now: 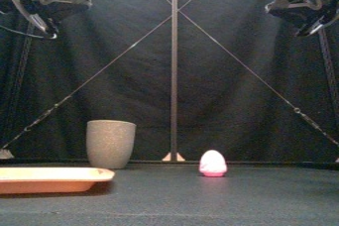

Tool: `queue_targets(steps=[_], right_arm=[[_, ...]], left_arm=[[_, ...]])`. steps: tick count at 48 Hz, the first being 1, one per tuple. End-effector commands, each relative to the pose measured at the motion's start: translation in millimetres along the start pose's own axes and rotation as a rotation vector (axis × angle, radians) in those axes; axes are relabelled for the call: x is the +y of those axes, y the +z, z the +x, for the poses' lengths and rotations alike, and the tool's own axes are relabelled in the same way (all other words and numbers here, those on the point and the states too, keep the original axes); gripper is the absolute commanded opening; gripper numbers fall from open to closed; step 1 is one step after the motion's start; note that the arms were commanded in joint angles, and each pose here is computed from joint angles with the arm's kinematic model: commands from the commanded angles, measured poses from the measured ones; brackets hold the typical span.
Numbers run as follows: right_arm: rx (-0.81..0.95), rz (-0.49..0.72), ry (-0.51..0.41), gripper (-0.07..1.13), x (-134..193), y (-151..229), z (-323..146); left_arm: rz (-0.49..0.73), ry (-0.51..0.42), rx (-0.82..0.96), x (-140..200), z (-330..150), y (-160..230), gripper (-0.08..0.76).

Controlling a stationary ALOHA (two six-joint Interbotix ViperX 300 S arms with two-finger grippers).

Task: Pick the pink ball then place it on the pink plate
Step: Pick the pink ball

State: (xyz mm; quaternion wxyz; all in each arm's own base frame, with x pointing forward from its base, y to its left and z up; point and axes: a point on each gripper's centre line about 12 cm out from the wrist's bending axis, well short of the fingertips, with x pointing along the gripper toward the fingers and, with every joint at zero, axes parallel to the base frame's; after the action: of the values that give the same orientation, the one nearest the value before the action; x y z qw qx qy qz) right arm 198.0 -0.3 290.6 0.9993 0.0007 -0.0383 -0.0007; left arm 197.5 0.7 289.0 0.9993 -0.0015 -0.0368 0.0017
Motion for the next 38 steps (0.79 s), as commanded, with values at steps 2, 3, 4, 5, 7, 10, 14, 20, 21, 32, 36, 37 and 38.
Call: queue_targets(steps=[2, 3, 4, 5, 7, 10, 14, 20, 21, 32, 36, 37, 38], right_arm=[[0.023, 0.000, -0.029, 0.04, -6.1, -2.2, 12.0], [0.035, 0.007, -0.037, 0.04, -7.7, -4.7, 14.9], [0.046, 0.010, -0.045, 0.04, -9.6, -6.8, 18.2], [0.056, 0.014, -0.054, 0.05, -11.5, -9.3, 21.1], [0.083, 0.026, -0.071, 0.06, -15.3, -14.7, 28.3], [0.125, 0.053, -0.091, 0.08, -19.5, -23.8, 39.2], [0.177, 0.085, -0.113, 0.18, -23.5, -38.4, 53.2], [0.221, 0.135, -0.139, 0.45, -26.0, -58.6, 69.0], [0.225, 0.146, -0.144, 0.50, -26.1, -61.2, 71.8], [0.355, 0.199, -0.202, 0.99, -32.8, -103.8, 96.1], [0.406, 0.185, -0.203, 0.99, -34.0, -119.0, 104.7], [0.417, 0.180, -0.201, 0.99, -34.0, -122.5, 106.9], [0.433, 0.173, -0.197, 0.99, -34.2, -127.3, 110.5]], left_arm=[[-0.053, 0.015, -0.003, 1.8, 3.1, 2.6, -0.006], [-0.057, 0.017, -0.003, 2.0, 3.1, 2.6, -0.004], [-0.063, 0.019, -0.005, 2.3, 3.1, 2.7, -0.002], [-0.069, 0.021, -0.005, 2.5, 3.1, 2.7, -0.001], [-0.073, 0.022, -0.008, 2.6, 3.2, 3.5, 0.003], [-0.076, 0.024, -0.009, 2.8, 3.2, 3.7, 0.003], [-0.076, 0.025, -0.009, 3.1, 3.1, 3.2, 0.003], [-0.073, 0.023, -0.005, 2.8, 3.0, 2.3, 0.003], [-0.073, 0.023, -0.003, 2.7, 3.0, 2.1, 0.003], [-0.082, 0.026, 0.028, 2.9, 0.4, -9.4, 0.005], [-0.083, 0.025, 0.032, 2.6, -0.4, -12.2, 0.005], [-0.083, 0.025, 0.034, 2.7, -0.6, -12.8, 0.005], [-0.083, 0.022, 0.034, 2.1, -0.6, -12.8, 0.005]])
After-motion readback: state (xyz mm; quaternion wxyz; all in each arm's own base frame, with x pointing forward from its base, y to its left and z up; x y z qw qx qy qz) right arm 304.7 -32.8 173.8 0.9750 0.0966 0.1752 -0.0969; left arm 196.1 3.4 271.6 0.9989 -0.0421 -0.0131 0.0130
